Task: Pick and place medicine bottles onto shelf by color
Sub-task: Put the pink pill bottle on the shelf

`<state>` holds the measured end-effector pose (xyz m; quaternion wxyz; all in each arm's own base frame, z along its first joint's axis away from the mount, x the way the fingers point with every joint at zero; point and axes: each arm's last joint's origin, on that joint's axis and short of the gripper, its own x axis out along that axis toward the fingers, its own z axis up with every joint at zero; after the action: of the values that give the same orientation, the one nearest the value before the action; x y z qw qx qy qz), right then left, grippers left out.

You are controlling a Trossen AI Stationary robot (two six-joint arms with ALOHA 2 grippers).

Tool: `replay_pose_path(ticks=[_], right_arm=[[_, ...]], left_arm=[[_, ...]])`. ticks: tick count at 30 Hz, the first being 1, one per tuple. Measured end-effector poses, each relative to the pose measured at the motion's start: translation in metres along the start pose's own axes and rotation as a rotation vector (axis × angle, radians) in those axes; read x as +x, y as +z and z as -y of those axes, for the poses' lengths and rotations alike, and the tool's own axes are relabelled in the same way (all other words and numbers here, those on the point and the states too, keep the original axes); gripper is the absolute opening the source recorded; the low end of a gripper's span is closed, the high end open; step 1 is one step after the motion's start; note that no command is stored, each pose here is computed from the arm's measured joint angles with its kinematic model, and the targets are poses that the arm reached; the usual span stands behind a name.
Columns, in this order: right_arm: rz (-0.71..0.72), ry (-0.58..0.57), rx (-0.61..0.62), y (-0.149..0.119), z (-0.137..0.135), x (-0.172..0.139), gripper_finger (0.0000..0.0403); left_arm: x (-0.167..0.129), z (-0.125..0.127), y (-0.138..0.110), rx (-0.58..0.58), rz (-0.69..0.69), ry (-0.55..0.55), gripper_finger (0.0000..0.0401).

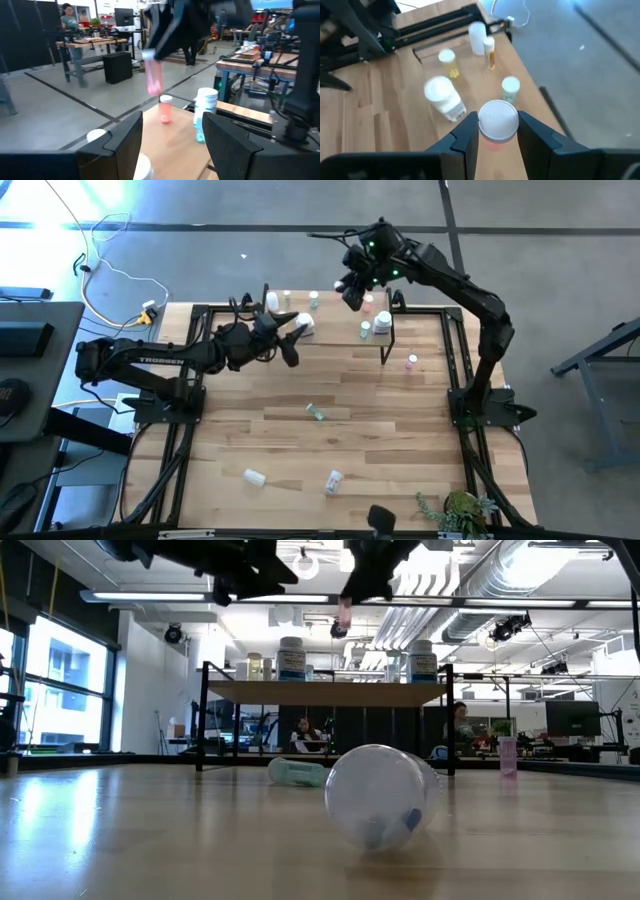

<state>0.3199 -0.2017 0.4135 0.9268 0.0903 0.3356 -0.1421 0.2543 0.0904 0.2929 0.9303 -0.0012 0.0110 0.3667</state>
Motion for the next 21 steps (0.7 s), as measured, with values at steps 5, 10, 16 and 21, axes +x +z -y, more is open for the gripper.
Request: replay_pose_path(ticks=[5, 10, 16, 21], right_arm=[[-0.009, 0.02, 0.022, -0.017, 0.012, 0.028, 0.0103], [0.018, 0.022, -0.022, -0.028, 0.014, 0.051, 0.0103], [0.081, 0.013, -0.066, -0.039, 0.018, 0.072, 0.0103], [0.079, -0.033, -0.109, -0.052, 0.021, 0.086, 0.0103]], left_arm=[[0.003, -0.008, 0.0, 0.0, -0.002, 0.032, 0.0195], [0.005, -0.014, 0.0, 0.0, -0.005, 0.053, 0.0195], [0.006, -0.015, 0.0, -0.001, -0.005, 0.059, 0.0195], [0.006, -0.015, -0.001, 0.002, -0.008, 0.059, 0.0195]])
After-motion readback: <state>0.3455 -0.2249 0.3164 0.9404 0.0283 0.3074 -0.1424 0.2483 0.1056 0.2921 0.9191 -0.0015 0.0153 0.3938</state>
